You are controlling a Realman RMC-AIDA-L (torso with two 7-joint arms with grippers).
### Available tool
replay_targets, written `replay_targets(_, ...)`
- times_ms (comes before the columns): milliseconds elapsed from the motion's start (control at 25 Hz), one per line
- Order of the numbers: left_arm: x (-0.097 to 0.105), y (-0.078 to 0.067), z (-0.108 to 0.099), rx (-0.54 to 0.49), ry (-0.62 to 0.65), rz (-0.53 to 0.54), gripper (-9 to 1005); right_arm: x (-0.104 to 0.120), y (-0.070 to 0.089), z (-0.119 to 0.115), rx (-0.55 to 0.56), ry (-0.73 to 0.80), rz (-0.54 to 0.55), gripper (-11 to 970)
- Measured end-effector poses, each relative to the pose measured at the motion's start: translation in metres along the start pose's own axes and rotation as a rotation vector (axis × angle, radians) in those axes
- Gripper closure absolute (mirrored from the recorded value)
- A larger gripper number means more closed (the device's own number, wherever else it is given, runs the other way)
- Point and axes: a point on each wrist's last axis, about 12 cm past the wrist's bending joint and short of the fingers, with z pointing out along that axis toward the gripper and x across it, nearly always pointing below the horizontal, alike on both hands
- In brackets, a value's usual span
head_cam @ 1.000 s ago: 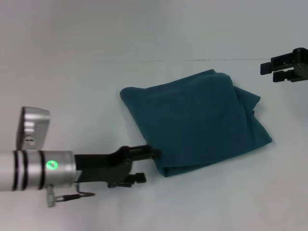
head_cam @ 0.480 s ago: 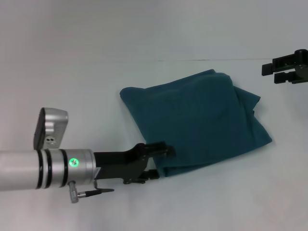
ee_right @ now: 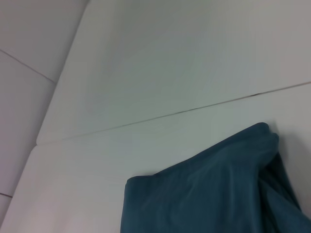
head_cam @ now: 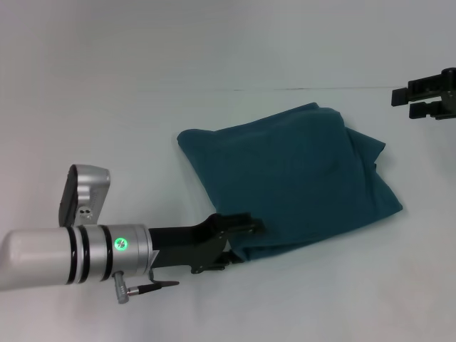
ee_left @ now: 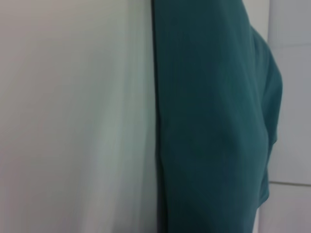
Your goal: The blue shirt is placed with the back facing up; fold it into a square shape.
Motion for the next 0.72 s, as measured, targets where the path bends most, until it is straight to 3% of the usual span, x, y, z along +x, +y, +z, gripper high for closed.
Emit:
replay_targets(160,0.0019,0.0049,-0.003,0.014,-0.021,-0.02,171,0.0013,-0.0023,-0.0017,-0.002,-0.006,0.008,353)
replay_targets(600,0.004,0.0075,-0.0045,0.016,-0.019,-0.015,602,0.001,-0.003,-0.0026,-0.003,-0.013,0.011,346)
replay_targets(720,0.0046,0.0085,-0.005,0.016,-0.018,-0.014,673,0.0005,-0.0025,-0.0022,-0.003,-0.014,0.01,344)
